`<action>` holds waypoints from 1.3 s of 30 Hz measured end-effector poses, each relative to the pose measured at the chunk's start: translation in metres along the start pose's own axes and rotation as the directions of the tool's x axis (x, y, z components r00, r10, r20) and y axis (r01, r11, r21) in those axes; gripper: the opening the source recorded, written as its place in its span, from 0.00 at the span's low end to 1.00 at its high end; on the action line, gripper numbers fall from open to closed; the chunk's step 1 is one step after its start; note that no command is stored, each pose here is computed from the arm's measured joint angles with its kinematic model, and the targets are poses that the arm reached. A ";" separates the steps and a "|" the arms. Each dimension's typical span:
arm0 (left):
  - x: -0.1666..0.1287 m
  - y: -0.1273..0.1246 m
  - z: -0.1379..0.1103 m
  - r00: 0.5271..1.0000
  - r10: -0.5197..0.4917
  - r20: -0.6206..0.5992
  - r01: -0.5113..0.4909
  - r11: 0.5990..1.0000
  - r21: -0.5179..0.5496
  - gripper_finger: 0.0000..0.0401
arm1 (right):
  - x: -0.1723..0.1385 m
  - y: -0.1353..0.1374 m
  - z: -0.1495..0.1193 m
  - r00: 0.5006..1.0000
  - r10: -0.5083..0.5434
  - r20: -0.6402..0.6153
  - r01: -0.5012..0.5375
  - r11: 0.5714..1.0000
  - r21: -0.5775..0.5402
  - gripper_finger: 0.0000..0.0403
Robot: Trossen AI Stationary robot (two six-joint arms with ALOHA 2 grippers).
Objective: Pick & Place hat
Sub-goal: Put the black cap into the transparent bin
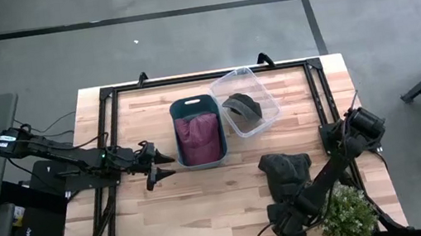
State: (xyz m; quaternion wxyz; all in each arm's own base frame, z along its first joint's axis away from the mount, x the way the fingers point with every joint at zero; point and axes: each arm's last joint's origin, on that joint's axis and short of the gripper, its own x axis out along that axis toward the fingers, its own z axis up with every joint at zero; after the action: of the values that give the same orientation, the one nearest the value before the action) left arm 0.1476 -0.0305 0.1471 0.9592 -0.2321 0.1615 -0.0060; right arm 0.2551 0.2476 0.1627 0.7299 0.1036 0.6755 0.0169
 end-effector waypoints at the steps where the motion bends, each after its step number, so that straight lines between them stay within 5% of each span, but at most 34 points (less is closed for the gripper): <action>1: 0.000 0.000 0.000 1.000 0.000 0.000 0.000 1.000 0.000 0.61 | -0.001 0.001 0.000 1.000 0.004 0.004 -0.004 1.000 -0.003 0.43; 10: 0.000 0.000 0.000 1.000 0.000 0.000 0.000 1.000 0.000 0.61 | -0.008 0.020 0.012 0.976 0.209 0.062 -0.207 0.978 -0.037 0.43; 18: 0.000 0.000 0.000 1.000 0.000 0.000 0.000 1.000 0.000 0.61 | -0.013 0.026 0.030 0.929 0.300 0.215 -0.287 0.954 -0.089 0.43; 26: 0.000 0.000 0.000 1.000 0.000 0.000 0.000 1.000 0.000 0.61 | -0.014 0.005 0.017 0.998 0.043 0.054 -0.042 0.999 -0.007 0.36; 33: 0.000 0.000 0.000 1.000 0.000 0.001 0.000 1.000 0.000 0.61 | -0.045 0.022 0.011 0.966 -0.230 0.120 0.243 0.964 -0.107 0.28; 39: 0.000 0.000 0.000 1.000 0.000 0.000 0.000 1.000 0.000 0.61 | -0.018 0.038 0.015 0.971 -0.215 -0.100 0.193 0.961 -0.199 0.32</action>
State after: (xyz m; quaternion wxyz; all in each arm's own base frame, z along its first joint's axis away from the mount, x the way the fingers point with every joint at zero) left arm 0.1476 -0.0305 0.1471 0.9592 -0.2322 0.1615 -0.0059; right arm 0.2722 0.2796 0.1877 0.6919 -0.0373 0.7210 0.0115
